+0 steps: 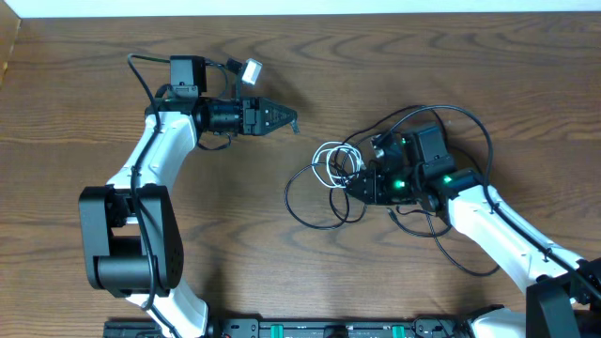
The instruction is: Untangle cables
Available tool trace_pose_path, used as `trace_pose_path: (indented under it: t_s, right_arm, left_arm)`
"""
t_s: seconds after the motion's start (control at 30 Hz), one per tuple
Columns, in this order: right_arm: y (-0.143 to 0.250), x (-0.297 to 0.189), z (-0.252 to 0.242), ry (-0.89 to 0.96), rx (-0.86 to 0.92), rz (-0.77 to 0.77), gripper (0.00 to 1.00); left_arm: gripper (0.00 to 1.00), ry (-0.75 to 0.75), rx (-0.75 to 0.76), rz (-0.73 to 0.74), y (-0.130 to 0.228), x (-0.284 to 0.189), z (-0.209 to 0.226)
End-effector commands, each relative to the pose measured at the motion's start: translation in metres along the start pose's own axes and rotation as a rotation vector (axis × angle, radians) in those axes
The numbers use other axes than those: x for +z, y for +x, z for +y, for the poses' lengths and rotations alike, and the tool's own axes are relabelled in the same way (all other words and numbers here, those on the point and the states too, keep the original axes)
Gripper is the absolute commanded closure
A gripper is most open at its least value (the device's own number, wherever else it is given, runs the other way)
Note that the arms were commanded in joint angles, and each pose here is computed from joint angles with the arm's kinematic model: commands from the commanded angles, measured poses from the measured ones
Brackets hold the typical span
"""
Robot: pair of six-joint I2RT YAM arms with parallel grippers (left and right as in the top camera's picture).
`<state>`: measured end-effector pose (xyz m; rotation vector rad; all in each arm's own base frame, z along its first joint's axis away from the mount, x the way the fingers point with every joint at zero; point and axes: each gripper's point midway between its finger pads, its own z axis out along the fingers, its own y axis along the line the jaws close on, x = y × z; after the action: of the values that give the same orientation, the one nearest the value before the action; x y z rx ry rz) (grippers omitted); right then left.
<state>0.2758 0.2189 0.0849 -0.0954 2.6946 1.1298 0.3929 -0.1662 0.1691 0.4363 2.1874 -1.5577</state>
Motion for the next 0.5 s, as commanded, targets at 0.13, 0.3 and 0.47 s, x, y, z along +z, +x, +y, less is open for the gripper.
trace_pose_path:
  t_s: [0.13, 0.3, 0.47]
  right_arm:
    - [-0.014, -0.011, 0.017, -0.026, -0.012, -0.053, 0.99]
    - [-0.040, -0.045, 0.058, -0.071, -0.074, -0.141, 0.99]
    - [-0.081, -0.107, 0.108, -0.110, -0.121, -0.274, 0.99]
  left_arm:
    - [0.18, -0.074, 0.004, 0.000, 0.000, -0.003, 0.006]
    - [0.16, -0.074, 0.001, 0.002, 0.001, -0.003, 0.006]
    - [0.16, -0.074, 0.001, 0.002, 0.001, -0.003, 0.006]
